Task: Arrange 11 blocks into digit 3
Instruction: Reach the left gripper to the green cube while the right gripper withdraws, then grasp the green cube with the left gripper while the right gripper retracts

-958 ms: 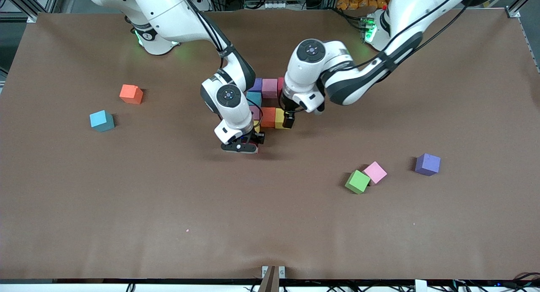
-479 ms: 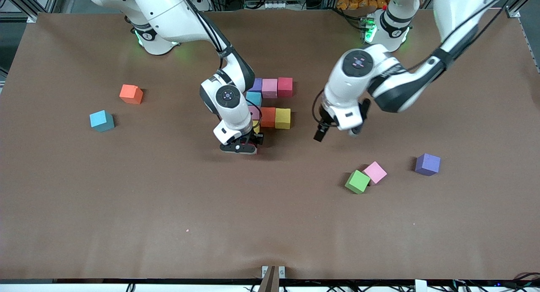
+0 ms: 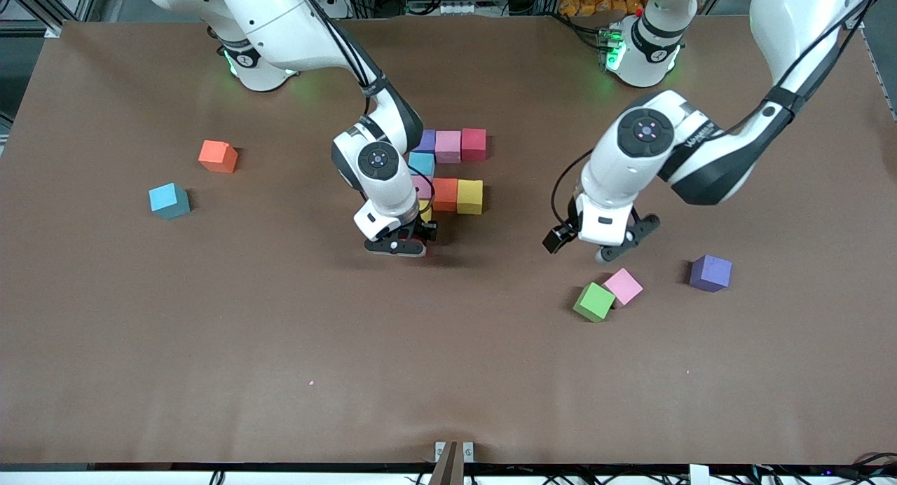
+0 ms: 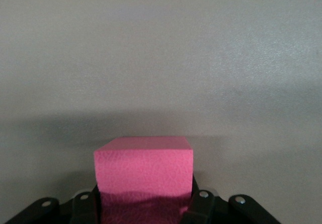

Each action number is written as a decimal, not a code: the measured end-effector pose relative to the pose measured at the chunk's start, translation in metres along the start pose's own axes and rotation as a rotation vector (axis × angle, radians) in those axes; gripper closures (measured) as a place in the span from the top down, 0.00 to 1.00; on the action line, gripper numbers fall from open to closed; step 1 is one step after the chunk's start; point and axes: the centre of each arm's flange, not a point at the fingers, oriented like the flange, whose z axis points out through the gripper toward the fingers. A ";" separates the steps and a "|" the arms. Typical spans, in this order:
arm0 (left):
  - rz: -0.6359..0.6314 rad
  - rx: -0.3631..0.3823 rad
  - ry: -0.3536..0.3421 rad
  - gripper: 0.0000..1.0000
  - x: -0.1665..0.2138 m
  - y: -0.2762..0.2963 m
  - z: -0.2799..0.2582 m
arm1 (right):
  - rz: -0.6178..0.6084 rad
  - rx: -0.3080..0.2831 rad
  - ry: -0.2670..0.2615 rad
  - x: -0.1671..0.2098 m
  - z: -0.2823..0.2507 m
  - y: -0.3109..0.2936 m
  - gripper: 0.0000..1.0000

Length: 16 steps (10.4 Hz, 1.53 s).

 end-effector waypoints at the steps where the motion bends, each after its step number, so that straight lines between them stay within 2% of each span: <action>1: 0.136 0.012 0.005 1.00 0.015 -0.004 0.008 | 0.006 -0.001 -0.001 0.000 0.000 0.000 0.66; 3: 0.409 0.041 0.003 1.00 0.034 -0.005 0.028 | 0.026 -0.002 0.000 0.001 0.000 0.001 0.90; 4: 0.506 0.057 -0.002 1.00 0.038 -0.002 0.039 | 0.031 -0.002 0.003 0.003 -0.001 0.002 1.00; 7: 0.748 0.110 -0.013 1.00 0.038 0.007 0.068 | 0.060 -0.018 0.009 0.024 -0.036 0.008 1.00; 10: 0.900 0.121 -0.005 1.00 0.054 0.001 0.091 | 0.116 0.022 0.057 0.069 -0.133 0.039 1.00; 11: 0.934 0.110 0.000 1.00 0.061 -0.004 0.098 | 0.085 0.027 0.072 0.092 -0.167 0.070 1.00; 12: 0.958 0.104 0.002 1.00 0.068 -0.009 0.103 | 0.004 0.021 0.081 0.115 -0.198 0.110 1.00; 14: 0.989 0.094 0.006 1.00 0.079 -0.015 0.110 | -0.120 -0.009 0.047 0.142 -0.251 0.193 1.00; 16: 1.010 0.084 0.005 1.00 0.089 -0.016 0.115 | -0.166 -0.047 0.009 0.144 -0.306 0.258 1.00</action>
